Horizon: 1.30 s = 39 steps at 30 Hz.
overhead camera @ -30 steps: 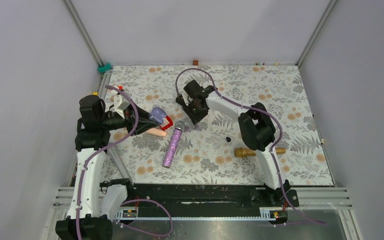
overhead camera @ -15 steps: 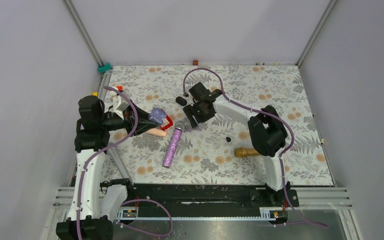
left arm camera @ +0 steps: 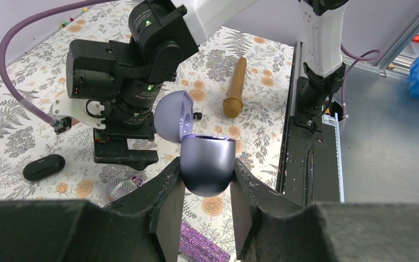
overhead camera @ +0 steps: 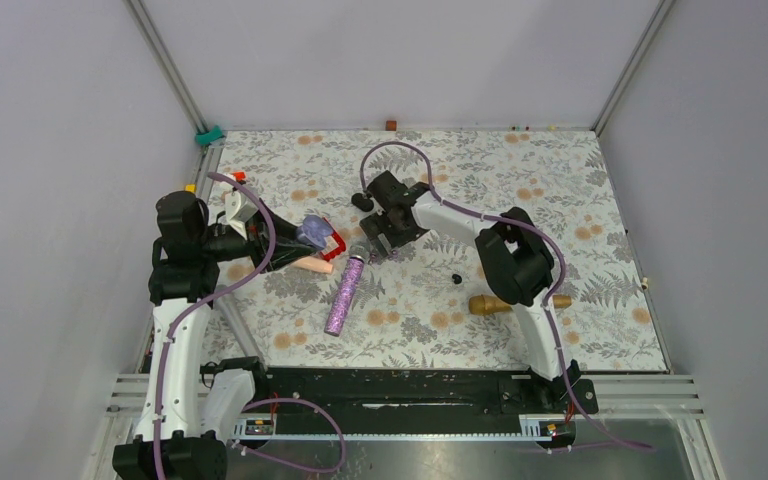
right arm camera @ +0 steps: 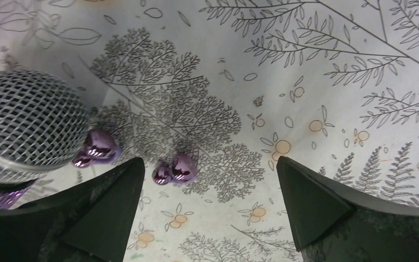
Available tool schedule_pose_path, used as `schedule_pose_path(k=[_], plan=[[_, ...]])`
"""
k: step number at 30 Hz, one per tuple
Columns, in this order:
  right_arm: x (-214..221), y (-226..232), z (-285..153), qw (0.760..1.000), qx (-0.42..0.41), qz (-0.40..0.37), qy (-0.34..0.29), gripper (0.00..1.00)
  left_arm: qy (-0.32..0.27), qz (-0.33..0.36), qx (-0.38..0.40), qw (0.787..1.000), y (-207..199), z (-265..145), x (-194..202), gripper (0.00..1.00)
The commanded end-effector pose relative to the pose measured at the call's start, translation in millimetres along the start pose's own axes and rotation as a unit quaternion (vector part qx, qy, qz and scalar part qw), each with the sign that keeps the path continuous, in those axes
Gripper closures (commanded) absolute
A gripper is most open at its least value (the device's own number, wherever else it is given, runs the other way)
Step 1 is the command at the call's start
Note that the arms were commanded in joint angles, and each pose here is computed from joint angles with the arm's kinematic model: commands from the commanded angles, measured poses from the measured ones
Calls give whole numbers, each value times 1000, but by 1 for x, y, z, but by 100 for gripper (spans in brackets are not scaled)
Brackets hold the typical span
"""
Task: Insert the wireless bluetooth earbuds into the charging case
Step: Pick up the earbud from the center of the board.
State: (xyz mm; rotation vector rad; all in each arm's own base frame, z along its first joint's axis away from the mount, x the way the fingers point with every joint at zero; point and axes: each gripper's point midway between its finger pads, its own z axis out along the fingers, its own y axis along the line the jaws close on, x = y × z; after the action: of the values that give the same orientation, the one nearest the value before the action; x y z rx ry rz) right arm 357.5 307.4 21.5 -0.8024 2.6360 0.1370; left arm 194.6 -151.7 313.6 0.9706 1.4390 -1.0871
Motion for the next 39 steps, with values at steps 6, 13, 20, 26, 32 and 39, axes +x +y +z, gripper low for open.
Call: schedule_pose_path(k=[6, 13, 20, 26, 32, 39], plan=[[-9, -14, -5, 997, 65, -44, -1, 1, -8, 32, 20, 999, -10, -2, -10, 100], [-1, -19, -14, 995, 69, -70, 4, 1, -9, 32, 21, 999, -11, -2, -9, 100], [-15, 5, -42, 997, -10, -73, -30, 1, -9, 32, 21, 999, -11, -3, -10, 100], [-32, 16, -74, 989, -127, 4, -74, 1, -10, 36, 21, 999, -13, -3, -11, 100], [-27, -4, -58, 977, -174, 108, -61, 18, -11, 37, 23, 999, -14, -4, -11, 100], [-18, -3, -26, 968, -186, 166, -21, 51, -11, 36, 21, 999, -13, -4, -11, 100]])
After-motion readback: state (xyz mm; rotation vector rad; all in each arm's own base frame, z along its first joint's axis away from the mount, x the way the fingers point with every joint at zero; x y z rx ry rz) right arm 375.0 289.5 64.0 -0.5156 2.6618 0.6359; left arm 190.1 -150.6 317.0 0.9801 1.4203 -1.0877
